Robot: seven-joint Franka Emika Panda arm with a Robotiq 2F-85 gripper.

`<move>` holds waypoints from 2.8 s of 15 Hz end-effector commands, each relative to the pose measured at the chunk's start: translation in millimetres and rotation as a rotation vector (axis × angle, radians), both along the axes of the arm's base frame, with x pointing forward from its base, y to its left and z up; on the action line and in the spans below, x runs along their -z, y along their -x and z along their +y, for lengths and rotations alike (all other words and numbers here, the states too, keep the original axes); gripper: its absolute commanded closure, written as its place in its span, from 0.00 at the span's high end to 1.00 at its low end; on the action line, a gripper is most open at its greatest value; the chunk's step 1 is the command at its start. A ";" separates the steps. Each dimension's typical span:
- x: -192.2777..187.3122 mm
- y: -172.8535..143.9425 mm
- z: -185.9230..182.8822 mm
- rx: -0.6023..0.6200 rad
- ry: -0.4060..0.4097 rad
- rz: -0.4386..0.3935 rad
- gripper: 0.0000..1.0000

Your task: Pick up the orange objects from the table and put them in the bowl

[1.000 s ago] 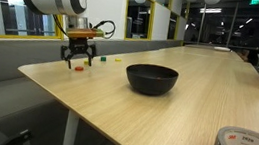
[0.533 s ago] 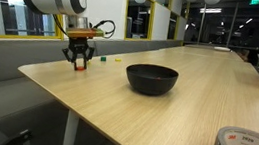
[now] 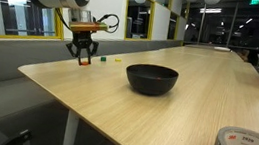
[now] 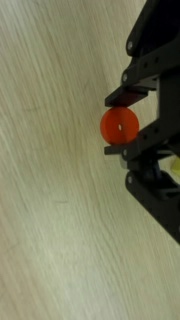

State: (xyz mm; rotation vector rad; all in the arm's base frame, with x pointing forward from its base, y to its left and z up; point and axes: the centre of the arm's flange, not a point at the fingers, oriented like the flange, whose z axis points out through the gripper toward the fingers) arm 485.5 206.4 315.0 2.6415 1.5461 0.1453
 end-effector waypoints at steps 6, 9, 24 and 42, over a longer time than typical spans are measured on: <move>-119.6 10.8 -152.6 0.300 0.005 -0.112 0.25; -137.5 20.6 -214.8 0.424 -0.009 -0.125 0.25; -97.1 14.5 -332.9 0.693 -0.100 -0.031 0.25; -48.4 -32.0 -295.0 0.734 -0.109 0.083 1.00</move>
